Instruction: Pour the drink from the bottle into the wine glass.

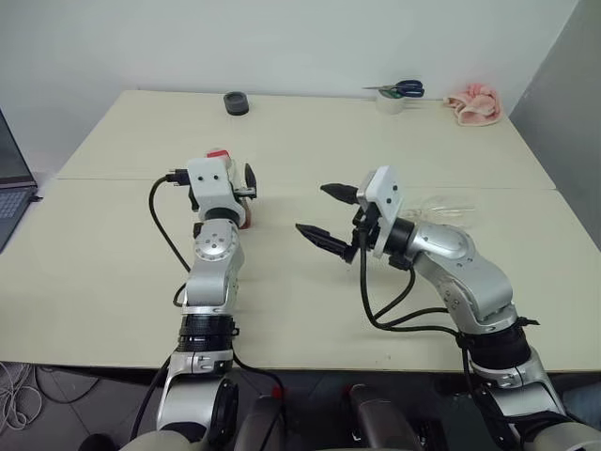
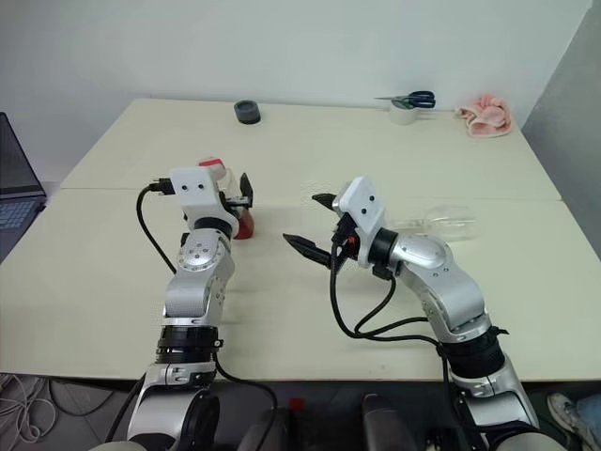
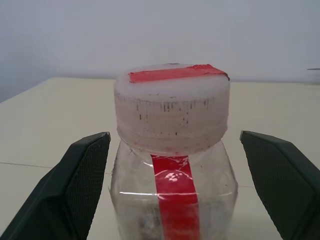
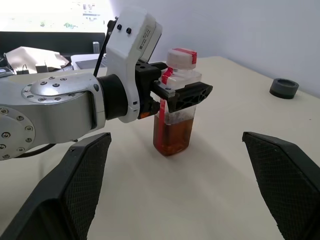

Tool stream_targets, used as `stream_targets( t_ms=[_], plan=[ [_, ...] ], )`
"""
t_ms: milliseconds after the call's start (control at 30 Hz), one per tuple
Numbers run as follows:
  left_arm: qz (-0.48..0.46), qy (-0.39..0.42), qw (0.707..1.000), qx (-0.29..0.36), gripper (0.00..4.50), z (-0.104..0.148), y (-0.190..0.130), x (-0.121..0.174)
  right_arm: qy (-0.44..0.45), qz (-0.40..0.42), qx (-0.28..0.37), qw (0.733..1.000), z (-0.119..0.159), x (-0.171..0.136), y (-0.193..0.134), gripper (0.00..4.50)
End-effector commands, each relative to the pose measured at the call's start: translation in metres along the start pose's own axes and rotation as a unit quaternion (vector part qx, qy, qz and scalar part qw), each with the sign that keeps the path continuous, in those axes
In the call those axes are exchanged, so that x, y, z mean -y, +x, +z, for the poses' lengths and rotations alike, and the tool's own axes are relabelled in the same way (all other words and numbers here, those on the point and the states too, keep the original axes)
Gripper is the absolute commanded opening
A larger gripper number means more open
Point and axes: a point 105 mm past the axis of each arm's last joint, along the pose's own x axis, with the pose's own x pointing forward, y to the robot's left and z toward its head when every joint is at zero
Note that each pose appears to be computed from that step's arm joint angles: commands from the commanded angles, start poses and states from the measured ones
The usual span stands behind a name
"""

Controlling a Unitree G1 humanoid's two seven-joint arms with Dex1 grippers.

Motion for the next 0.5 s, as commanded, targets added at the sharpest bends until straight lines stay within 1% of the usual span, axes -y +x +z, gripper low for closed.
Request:
stream_targets(
  t_ms=[33, 200, 300, 333, 467, 500],
  plan=[
    [-0.008, 0.004, 0.999, 0.034, 4.47, 0.0176, 0.0037, 0.0024, -0.014, 0.004, 0.017, 1.0, 0.0113, -0.0043, -0.001, 4.5],
    [-0.01, 0.003, 0.999, 0.033, 4.47, 0.0161, 0.0047, 0.0026, -0.014, 0.003, 0.018, 1.0, 0.0113, -0.0049, -0.0008, 4.5],
    [-0.01, 0.003, 0.999, 0.033, 3.89, 0.0154, 0.0056, 0.0017, -0.015, 0.003, 0.018, 1.0, 0.0114, -0.0048, -0.001, 4.5],
    [-0.009, 0.003, 0.999, 0.033, 3.63, 0.0152, 0.0057, 0.0015, -0.015, 0.003, 0.017, 1.0, 0.0113, -0.0047, -0.001, 4.5],
    [-0.008, 0.004, 0.999, 0.034, 2.33, 0.0146, 0.0057, 0.0006, -0.016, 0.002, 0.018, 1.0, 0.0117, -0.0042, -0.0011, 4.5],
    [-0.008, 0.004, 0.999, 0.034, 2.15, 0.0144, 0.0056, 0.0, -0.017, 0.002, 0.018, 1.0, 0.0118, -0.0041, -0.0011, 4.5]
  ],
)
